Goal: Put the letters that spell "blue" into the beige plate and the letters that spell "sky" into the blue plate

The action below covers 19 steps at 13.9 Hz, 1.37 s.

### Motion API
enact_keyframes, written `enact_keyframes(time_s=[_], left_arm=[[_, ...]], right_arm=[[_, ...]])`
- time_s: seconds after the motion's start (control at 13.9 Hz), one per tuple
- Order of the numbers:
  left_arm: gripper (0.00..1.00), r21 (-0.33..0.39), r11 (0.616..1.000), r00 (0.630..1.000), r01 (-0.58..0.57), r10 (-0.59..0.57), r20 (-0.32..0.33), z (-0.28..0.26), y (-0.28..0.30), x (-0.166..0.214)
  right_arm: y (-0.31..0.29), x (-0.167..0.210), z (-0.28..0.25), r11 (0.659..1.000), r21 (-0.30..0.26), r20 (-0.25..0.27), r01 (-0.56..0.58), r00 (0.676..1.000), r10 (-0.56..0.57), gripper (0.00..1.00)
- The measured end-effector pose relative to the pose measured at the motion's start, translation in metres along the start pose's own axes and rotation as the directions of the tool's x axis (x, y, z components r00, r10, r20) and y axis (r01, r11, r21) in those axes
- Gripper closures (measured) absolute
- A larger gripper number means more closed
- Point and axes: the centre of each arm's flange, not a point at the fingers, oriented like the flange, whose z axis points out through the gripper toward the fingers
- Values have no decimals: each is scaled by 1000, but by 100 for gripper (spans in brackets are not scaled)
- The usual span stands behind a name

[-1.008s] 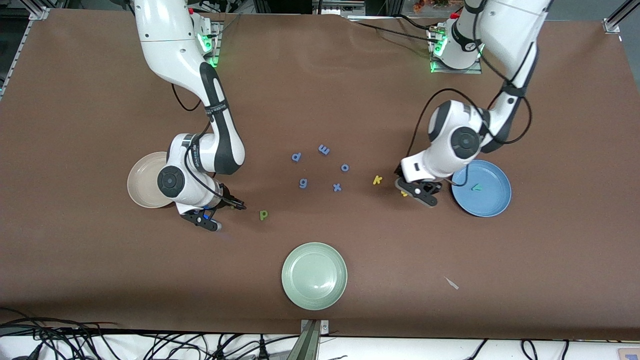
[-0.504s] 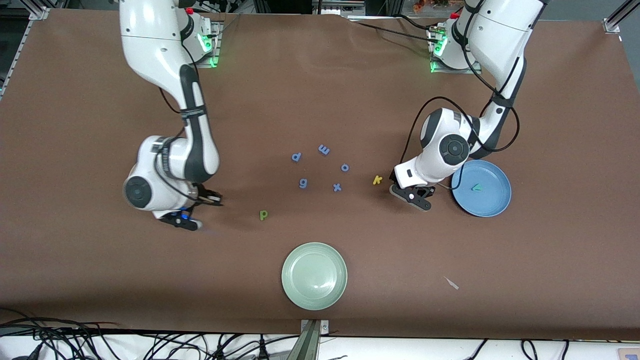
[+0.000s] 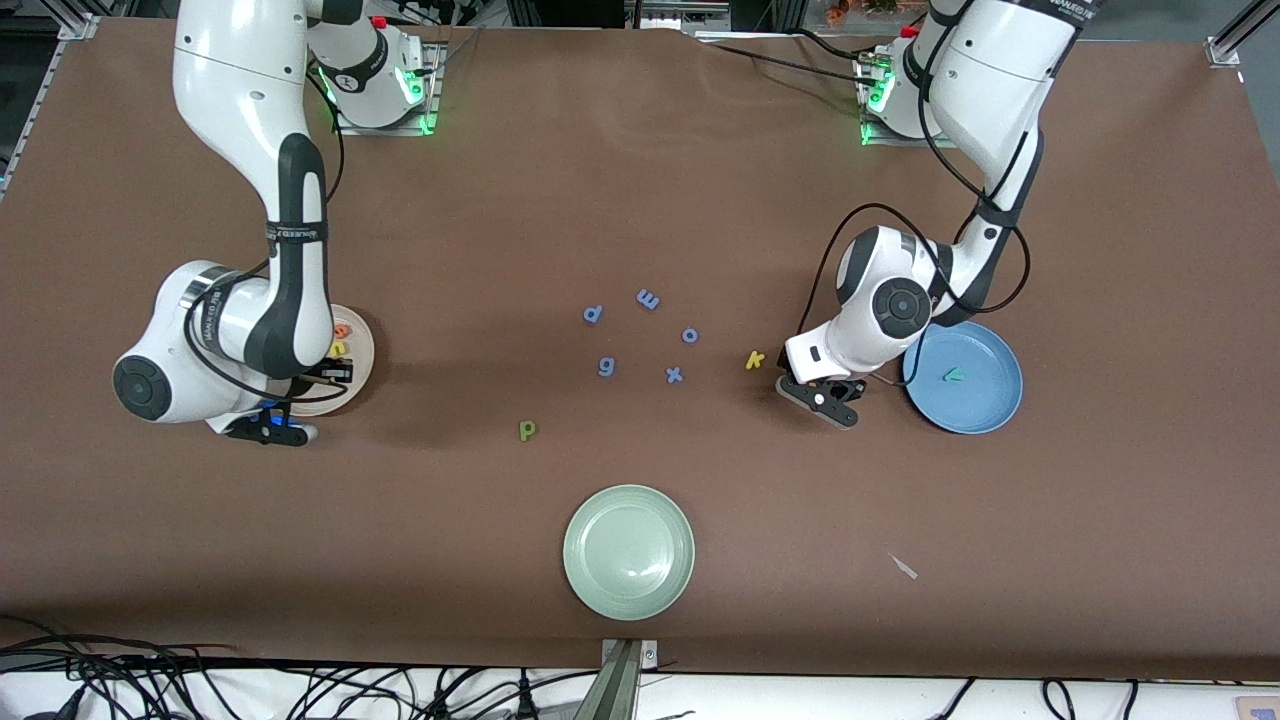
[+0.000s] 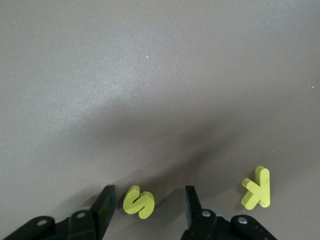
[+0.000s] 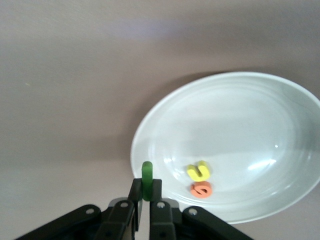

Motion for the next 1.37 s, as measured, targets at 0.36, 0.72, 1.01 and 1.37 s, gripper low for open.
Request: enact_keyframes(time_s=[0.36,0.72,1.01,1.37], left_arm=[[65,31,999,999,-35,35,0,-3,-4,3],[70,39,998,999,-46,46,1,-3,-5,3],[71,40,999,1000,-20,20,-8,-24,-22,8],[71,10,996,994,-89,88,65,-98,-121,-27]], right_arm=[[22,-6,28,1000,-23,-3,-18,1000,18,79],[-4,-12,10,998,-61,-47,-11,999,8,29],[-91,-24,-11,996,-89,-113,-23,994,12,0],[-165,-38,-12,998,-36,-135,54,989,-59,0]])
